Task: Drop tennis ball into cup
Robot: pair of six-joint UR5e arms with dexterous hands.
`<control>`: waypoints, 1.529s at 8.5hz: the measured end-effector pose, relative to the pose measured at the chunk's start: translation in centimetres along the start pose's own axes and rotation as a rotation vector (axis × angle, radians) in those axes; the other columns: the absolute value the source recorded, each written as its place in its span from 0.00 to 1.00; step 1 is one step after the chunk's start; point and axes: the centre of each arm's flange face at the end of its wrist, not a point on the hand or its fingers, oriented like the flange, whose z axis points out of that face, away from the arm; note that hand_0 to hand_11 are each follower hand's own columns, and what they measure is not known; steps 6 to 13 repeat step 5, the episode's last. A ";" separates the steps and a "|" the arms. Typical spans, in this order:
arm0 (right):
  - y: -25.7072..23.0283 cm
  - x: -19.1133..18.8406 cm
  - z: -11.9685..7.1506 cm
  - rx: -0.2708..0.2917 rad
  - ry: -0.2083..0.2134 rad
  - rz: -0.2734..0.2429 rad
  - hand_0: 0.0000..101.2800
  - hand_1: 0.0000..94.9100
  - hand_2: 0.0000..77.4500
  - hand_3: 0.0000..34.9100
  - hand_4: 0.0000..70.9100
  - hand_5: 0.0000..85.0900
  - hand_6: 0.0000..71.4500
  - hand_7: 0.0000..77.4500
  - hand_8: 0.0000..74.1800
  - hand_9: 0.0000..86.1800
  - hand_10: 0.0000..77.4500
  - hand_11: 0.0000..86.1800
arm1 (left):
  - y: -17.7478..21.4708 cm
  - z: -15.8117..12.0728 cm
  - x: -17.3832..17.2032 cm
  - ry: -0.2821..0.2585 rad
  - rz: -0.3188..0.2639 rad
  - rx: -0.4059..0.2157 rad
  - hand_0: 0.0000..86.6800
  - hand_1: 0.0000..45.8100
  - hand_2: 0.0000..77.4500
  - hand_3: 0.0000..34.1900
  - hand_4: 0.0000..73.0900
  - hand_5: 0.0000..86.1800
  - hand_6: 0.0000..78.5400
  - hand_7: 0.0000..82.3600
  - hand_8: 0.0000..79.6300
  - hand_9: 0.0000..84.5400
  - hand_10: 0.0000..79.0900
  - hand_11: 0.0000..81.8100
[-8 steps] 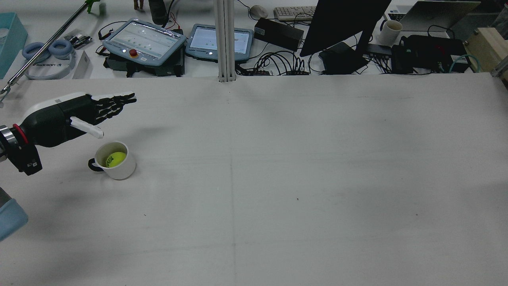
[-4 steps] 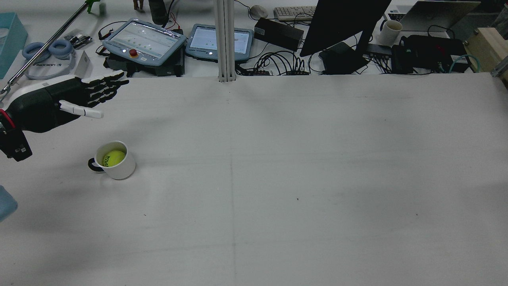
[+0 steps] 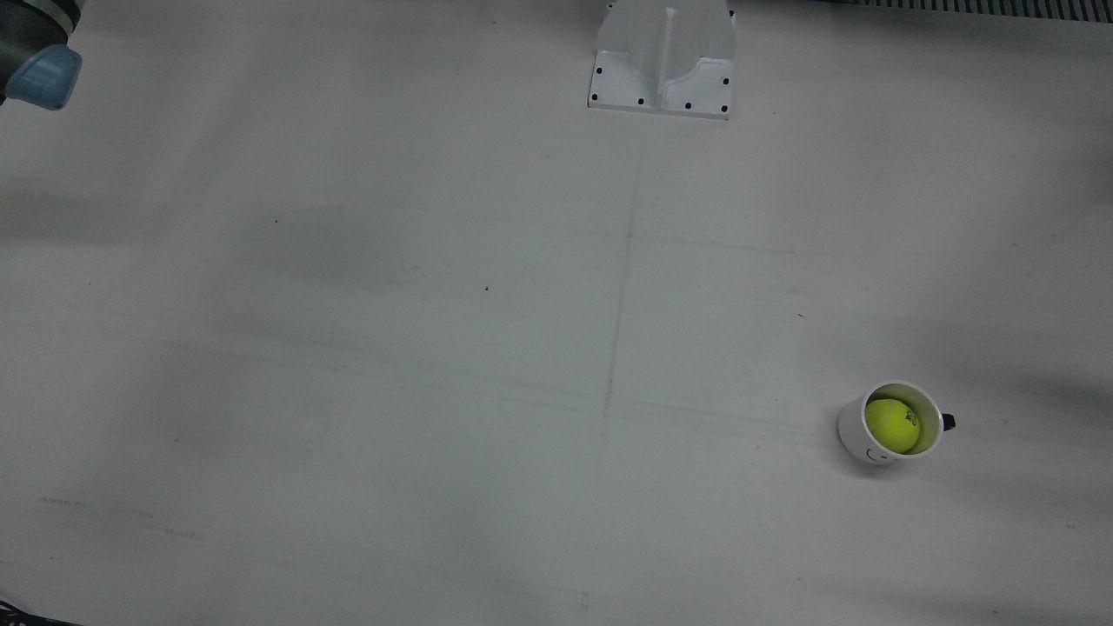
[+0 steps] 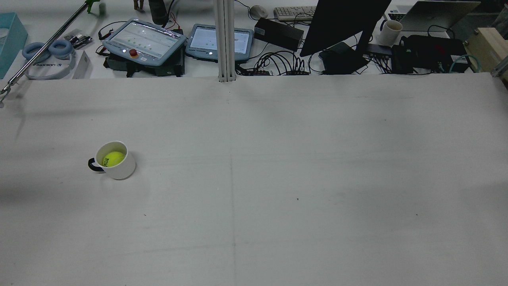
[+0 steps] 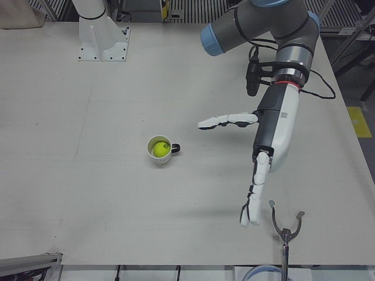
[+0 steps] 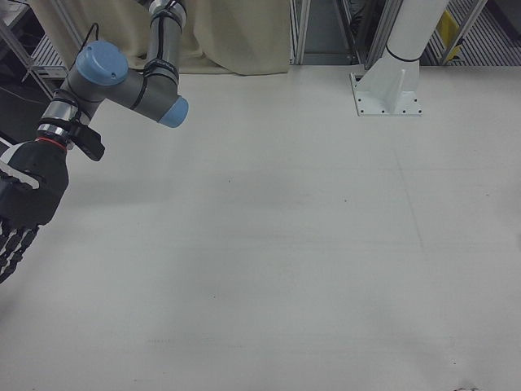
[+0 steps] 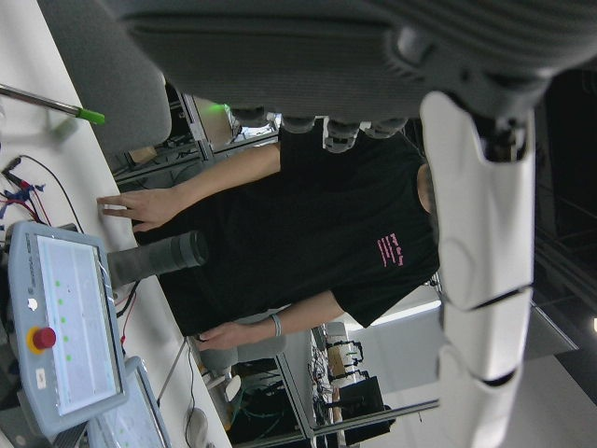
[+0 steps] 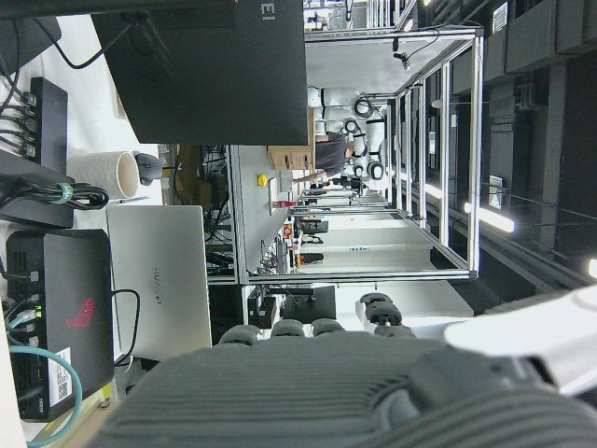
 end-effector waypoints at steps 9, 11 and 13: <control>0.0 0.0 0.0 0.001 0.000 0.000 0.00 0.01 0.01 0.00 0.00 0.00 0.00 0.00 0.00 0.00 0.00 0.01 | -2.1 -3.1 1.4 0.016 -0.016 0.080 0.60 0.56 0.15 0.00 0.01 0.03 0.01 0.11 0.01 0.01 0.01 0.01; 0.0 0.0 0.0 0.001 0.000 0.000 0.00 0.01 0.01 0.00 0.00 0.00 0.00 0.00 0.00 0.00 0.00 0.01 | -2.1 -3.1 1.4 0.016 -0.016 0.080 0.60 0.56 0.15 0.00 0.01 0.03 0.01 0.11 0.01 0.01 0.01 0.01; 0.0 0.0 0.0 0.001 0.000 0.000 0.00 0.01 0.01 0.00 0.00 0.00 0.00 0.00 0.00 0.00 0.00 0.01 | -2.1 -3.1 1.4 0.016 -0.016 0.080 0.60 0.56 0.15 0.00 0.01 0.03 0.01 0.11 0.01 0.01 0.01 0.01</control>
